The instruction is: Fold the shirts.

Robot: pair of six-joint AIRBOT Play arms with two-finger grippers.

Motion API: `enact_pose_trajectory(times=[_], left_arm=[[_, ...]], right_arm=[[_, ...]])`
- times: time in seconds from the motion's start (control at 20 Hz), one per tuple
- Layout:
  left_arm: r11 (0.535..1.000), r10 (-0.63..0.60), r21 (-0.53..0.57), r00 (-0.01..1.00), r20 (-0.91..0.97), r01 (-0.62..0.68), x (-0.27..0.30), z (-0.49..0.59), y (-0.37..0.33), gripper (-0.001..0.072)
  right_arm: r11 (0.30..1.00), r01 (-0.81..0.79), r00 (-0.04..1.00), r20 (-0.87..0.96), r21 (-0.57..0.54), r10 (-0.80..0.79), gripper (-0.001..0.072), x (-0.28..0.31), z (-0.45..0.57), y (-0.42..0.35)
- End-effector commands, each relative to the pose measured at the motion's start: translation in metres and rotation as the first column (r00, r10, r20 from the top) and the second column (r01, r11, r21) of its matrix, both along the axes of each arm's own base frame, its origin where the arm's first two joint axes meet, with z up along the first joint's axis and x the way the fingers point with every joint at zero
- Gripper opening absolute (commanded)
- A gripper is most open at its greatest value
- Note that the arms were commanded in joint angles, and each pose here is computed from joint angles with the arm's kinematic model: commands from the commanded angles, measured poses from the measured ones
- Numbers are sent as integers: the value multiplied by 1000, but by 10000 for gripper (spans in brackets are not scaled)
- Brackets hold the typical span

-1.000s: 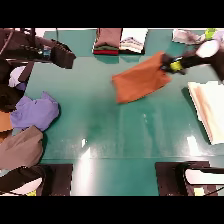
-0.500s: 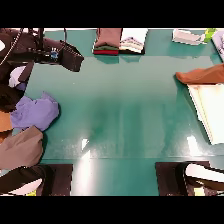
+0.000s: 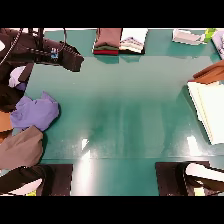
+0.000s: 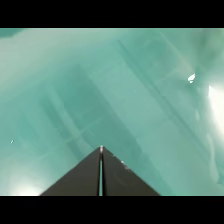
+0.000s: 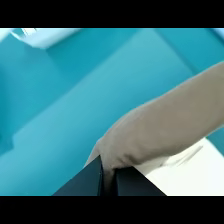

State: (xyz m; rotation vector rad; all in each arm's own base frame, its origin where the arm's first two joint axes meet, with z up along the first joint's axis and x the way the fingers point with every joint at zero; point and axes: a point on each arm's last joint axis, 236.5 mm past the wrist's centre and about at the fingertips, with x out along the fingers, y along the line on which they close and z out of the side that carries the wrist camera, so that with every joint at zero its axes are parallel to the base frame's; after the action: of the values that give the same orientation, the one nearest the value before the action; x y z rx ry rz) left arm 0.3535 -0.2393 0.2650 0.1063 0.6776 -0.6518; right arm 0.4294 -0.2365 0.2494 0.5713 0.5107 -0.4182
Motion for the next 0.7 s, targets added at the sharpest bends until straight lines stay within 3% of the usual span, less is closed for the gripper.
enact_pose_trajectory(times=[0.0, 0.35, 0.65], left_arm=[[1000, -3, 8, 1000, -13, 3, -2, -3, 1, 27], [1000, -8, 24, 999, -33, 9, -6, -8, 2, 28], [1000, -9, 26, 999, -36, 10, -6, -8, 2, 28]], right_arm=[[999, -13, 1000, 0, -40, 13, 22, -17, 33, 0], [1000, 5, 972, -235, 26, 2, 22, -86, -35, -14], [988, 150, 818, -559, -21, -136, 23, -201, -154, -37]])
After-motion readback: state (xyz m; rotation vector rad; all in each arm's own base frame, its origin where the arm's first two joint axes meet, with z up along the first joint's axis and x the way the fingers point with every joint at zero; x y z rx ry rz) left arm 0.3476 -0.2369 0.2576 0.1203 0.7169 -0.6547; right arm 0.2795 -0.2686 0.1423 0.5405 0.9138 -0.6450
